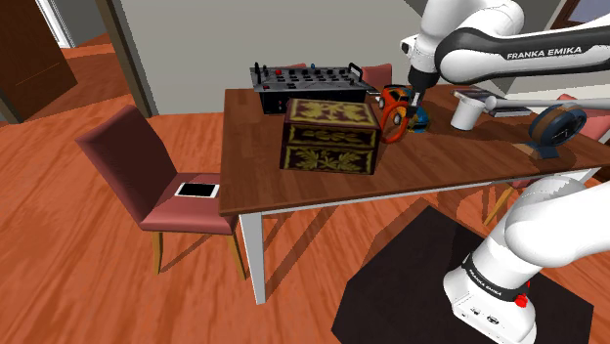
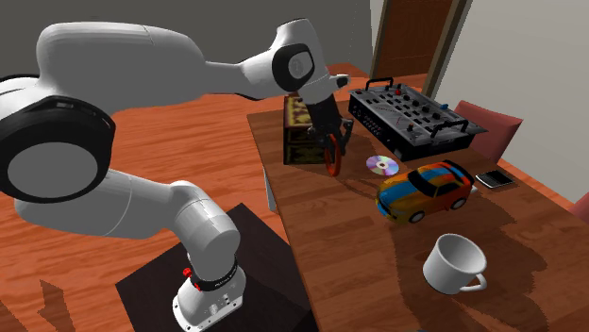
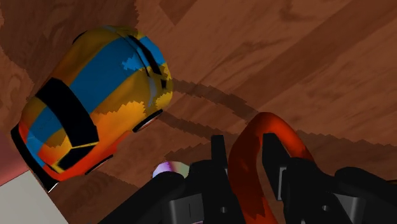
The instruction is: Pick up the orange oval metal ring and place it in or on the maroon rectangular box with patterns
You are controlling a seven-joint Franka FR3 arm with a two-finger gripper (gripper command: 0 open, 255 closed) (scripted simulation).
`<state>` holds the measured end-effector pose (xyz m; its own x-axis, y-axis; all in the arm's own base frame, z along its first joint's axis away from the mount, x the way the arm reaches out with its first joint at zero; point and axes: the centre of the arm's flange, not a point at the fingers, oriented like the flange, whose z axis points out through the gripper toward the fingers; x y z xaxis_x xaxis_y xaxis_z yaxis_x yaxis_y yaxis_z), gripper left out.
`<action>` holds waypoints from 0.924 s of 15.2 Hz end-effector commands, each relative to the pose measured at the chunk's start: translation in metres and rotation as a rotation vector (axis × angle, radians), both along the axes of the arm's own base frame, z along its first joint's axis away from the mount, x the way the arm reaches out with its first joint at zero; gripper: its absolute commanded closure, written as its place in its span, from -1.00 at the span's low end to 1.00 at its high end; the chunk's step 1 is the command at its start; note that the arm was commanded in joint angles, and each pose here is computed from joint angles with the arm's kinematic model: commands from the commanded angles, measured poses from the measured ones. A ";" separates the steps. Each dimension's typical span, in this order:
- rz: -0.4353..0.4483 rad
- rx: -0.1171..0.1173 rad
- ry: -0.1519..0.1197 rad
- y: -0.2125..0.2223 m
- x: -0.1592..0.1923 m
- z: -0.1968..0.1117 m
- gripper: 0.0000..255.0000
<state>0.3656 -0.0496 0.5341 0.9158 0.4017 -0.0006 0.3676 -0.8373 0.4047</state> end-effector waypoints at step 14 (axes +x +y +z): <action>0.000 0.000 0.000 -0.001 -0.001 0.079 1.00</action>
